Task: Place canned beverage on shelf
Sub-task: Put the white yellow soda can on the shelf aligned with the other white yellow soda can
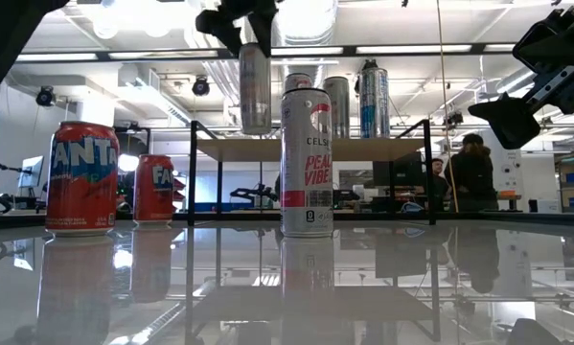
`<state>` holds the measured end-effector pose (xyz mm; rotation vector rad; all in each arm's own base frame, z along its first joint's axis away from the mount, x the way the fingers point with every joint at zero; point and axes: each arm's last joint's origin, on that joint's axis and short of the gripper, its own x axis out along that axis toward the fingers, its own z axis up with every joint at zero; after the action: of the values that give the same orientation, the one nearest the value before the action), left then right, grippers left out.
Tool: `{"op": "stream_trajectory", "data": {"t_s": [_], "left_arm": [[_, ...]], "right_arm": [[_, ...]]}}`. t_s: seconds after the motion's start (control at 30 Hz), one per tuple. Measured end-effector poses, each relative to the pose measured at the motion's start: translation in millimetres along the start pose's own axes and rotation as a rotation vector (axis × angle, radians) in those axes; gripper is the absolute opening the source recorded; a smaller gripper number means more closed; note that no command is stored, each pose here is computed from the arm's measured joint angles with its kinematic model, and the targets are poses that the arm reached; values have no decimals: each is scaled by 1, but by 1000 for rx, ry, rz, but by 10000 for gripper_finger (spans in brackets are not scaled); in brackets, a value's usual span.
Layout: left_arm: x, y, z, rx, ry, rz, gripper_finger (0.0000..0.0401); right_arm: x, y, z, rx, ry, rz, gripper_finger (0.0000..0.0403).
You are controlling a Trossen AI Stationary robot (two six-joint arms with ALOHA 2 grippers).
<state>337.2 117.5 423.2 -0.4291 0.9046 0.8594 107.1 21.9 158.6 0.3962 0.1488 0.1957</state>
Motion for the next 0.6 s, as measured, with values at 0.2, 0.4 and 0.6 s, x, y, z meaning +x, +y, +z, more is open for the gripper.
{"op": "stream_trajectory", "data": {"t_s": [0.2,0.4,0.6], "left_arm": [[14,-4,2,-46,20,15,254],[22,-6,5,-168,14,37,254],[23,-5,5,-273,-13,76,255]], "right_arm": [[0,0,0,0,0,0,370],[0,0,0,0,1,0,370],[0,0,0,0,1,0,370]]}}
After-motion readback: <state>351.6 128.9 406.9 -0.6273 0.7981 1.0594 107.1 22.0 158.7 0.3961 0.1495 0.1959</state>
